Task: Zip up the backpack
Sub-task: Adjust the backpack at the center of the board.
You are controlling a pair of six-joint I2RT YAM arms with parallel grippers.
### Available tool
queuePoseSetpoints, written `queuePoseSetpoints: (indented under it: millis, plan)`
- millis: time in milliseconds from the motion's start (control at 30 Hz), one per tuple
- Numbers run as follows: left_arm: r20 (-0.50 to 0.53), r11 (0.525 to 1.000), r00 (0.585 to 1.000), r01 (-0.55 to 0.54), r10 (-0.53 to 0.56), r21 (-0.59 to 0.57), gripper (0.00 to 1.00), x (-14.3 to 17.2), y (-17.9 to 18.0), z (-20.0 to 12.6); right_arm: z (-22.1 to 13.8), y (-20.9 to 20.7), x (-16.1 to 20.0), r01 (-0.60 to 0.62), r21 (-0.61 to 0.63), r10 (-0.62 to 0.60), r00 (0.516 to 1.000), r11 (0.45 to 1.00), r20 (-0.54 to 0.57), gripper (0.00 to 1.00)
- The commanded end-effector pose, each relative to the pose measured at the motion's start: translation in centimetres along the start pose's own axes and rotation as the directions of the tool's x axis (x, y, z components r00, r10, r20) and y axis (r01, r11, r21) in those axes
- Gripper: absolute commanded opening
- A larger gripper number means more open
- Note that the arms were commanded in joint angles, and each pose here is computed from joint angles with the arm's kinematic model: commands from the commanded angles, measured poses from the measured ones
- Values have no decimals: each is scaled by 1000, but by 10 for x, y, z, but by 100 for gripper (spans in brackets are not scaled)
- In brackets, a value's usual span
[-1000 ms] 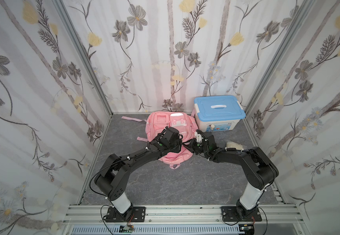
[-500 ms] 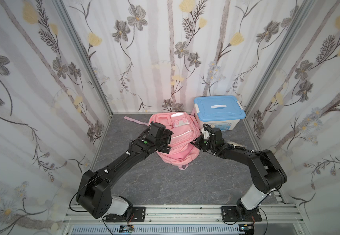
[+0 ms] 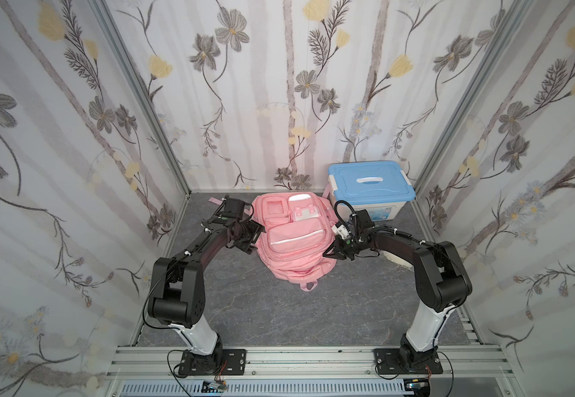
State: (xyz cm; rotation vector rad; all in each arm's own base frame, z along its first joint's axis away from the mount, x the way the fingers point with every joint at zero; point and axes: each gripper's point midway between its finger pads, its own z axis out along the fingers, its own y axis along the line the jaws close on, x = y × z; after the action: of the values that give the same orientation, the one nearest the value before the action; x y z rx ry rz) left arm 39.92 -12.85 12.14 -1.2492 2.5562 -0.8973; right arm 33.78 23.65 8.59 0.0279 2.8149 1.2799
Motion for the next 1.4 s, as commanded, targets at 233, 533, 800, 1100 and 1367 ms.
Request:
queuePoseSetpoints:
  millis: [233,533,800,1100,1367]
  plan:
    - [-9,993,993,-118,118,-18,60,-75,-3,30,-1,-8,12,23,28,-22,999,999,-41,0]
    - [24,984,984,-176,176,-18,55,-100,0,60,-2,-5,6,38,31,-37,999,999,-30,4]
    - [-2,943,964,-258,264,208,62,-102,-15,77,-1,-4,8,46,14,-45,998,999,-43,13]
    - [-51,895,932,-328,358,301,41,-91,-19,87,1,-2,11,54,-8,-54,997,999,-61,18]
    - [-80,907,939,-300,336,295,0,-83,-3,91,3,4,3,57,-25,-58,996,998,-69,57]
